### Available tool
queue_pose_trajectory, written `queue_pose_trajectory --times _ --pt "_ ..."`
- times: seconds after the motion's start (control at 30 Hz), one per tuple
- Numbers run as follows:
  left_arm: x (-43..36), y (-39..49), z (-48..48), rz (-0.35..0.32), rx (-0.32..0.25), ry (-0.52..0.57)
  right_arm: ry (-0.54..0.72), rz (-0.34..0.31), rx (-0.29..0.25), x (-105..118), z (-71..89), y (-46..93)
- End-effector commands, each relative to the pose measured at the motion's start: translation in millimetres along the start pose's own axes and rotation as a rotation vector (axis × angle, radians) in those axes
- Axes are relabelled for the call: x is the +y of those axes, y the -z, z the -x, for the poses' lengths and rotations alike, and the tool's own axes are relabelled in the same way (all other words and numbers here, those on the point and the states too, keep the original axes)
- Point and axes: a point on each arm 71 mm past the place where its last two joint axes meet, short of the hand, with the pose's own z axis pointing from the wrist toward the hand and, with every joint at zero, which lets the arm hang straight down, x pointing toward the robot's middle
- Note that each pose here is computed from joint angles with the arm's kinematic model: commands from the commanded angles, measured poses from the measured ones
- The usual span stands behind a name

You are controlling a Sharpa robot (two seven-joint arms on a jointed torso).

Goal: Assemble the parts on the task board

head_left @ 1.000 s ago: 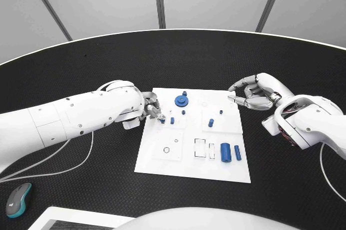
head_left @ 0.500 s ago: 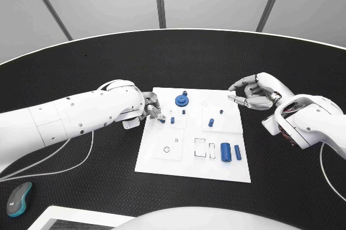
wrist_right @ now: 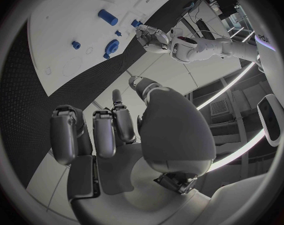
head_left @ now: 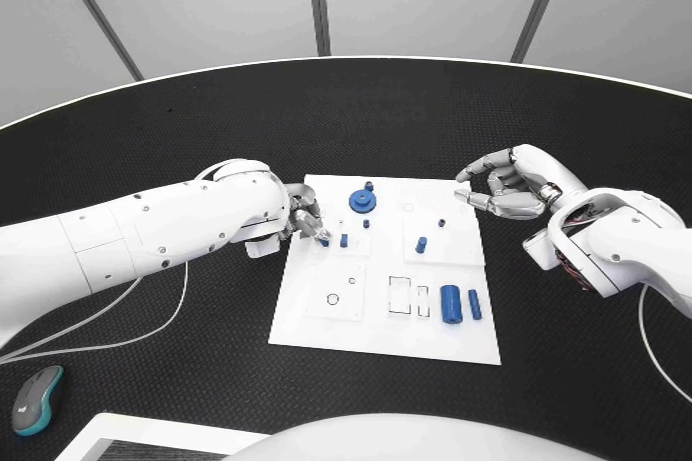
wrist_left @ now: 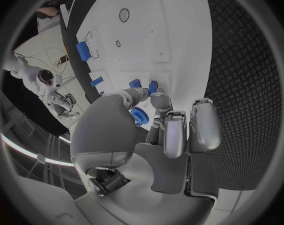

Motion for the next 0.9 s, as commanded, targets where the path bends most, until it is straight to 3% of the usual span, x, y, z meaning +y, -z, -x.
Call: queue_pose_trajectory --times 0.03,0.9 --pt "-0.4 -0.1 -0.2 0.000 0.002 -0.002 0.000 0.000 0.000 0.0 0.0 0.0" --pt "1.1 -0.7 0.0 0.009 0.006 -0.004 0.000 0.001 0.002 0.2 -0.3 -0.1"
